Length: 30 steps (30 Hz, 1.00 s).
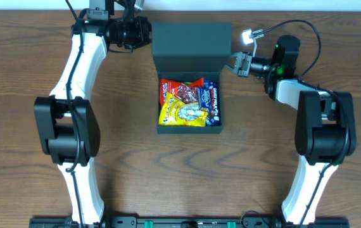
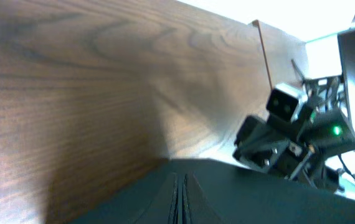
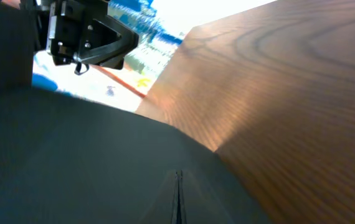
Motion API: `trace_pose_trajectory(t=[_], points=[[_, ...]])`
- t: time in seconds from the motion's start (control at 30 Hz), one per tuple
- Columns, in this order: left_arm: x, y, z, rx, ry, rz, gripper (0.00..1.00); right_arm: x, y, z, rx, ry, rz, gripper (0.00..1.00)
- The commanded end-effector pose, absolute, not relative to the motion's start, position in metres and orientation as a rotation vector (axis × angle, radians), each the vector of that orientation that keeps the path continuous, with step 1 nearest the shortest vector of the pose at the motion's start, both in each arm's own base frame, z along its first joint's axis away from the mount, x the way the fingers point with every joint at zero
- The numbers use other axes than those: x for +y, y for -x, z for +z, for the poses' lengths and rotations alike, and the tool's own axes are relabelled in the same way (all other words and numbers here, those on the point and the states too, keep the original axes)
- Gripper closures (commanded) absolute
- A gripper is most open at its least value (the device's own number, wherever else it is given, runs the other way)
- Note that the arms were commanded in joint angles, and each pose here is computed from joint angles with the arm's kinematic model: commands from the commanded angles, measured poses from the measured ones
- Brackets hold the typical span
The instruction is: Pack container
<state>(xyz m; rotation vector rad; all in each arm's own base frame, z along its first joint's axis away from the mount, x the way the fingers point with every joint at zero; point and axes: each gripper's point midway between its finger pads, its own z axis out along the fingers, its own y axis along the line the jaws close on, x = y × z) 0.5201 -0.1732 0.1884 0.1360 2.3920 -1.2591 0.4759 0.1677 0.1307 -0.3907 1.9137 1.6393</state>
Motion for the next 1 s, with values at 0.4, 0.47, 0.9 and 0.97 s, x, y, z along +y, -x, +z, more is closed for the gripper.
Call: trace_pose_trajectory(t=[0.4, 0.47, 0.9, 0.97], points=[[-0.162, -0.501, 0.207, 2.415, -0.256, -1.092, 0.94, 0.167, -0.480, 0.129, 1.956, 0.322, 1.641, 0.98], [-0.152, -0.503, 0.196, 2.481, -0.166, -1.010, 0.94, 0.161, -0.493, 0.118, 2.004, 0.204, 1.572, 0.99], [-0.100, -0.503, 0.180, 2.612, 0.140, -0.709, 0.94, 0.045, -0.530, 0.065, 2.167, -0.263, 1.112, 0.98], [-0.088, -0.495, 0.188, 2.624, 0.162, -0.626, 0.94, 0.036, -0.520, 0.047, 2.273, -0.281, 0.965, 0.99]])
